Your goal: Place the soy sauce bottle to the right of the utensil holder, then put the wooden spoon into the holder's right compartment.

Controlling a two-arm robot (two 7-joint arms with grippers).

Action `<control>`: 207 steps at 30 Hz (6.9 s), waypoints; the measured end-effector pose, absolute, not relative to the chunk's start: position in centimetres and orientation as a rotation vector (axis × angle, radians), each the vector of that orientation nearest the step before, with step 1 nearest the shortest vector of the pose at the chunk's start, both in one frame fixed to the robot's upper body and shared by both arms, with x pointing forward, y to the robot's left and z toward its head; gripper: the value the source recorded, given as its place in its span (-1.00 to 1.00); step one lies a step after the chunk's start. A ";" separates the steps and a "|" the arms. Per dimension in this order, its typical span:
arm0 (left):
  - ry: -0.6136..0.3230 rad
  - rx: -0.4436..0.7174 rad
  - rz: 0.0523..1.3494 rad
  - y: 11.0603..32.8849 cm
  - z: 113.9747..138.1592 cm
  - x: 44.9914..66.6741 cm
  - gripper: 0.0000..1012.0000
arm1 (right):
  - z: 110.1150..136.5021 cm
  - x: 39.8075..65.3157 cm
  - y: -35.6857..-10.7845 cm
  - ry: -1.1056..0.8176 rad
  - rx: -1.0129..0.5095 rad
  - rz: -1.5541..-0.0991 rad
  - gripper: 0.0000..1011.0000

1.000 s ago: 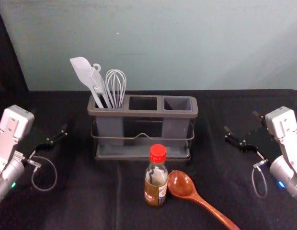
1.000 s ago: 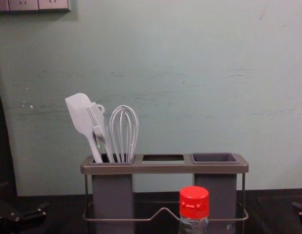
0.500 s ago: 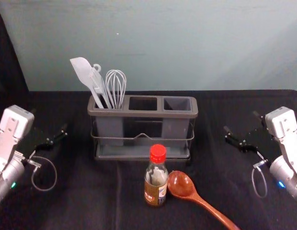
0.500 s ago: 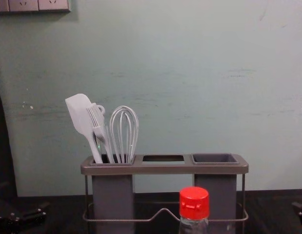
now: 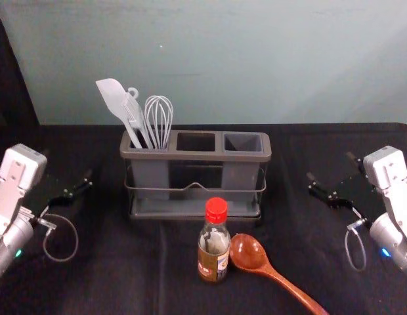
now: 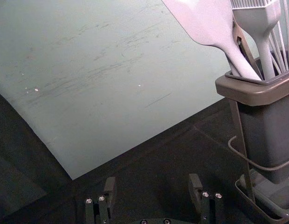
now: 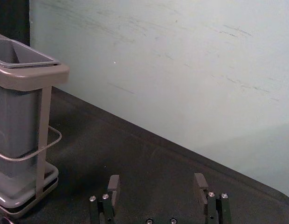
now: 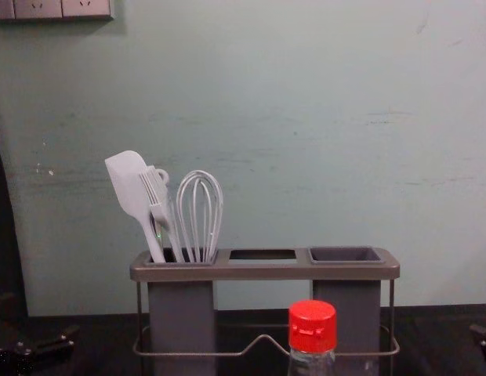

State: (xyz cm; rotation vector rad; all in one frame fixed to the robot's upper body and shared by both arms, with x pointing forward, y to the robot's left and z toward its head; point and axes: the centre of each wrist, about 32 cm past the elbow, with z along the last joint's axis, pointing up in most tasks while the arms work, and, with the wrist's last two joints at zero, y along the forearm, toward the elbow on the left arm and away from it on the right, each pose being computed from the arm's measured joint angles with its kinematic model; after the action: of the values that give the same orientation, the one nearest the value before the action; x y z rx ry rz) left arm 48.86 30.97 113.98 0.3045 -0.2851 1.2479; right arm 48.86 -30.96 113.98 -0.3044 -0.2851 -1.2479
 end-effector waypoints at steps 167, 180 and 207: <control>-0.285 0.304 1.248 31.0 114.0 48.9 1.00 | 118.8 44.2 -27.5 -0.093 0.028 -0.543 -0.24; -0.285 0.304 1.248 31.0 114.0 48.9 1.00 | 119.5 41.9 -33.3 -0.118 0.024 -0.721 -0.25; -0.285 0.304 1.248 31.0 114.0 48.9 1.00 | 120.1 50.6 -34.8 -0.102 0.015 -0.848 -0.25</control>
State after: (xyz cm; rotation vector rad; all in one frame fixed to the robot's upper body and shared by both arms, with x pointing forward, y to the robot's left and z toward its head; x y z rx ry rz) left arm 48.86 30.96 113.98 0.3044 -0.2850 1.2480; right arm 50.61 -34.78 120.09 0.0154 -0.1025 -0.8476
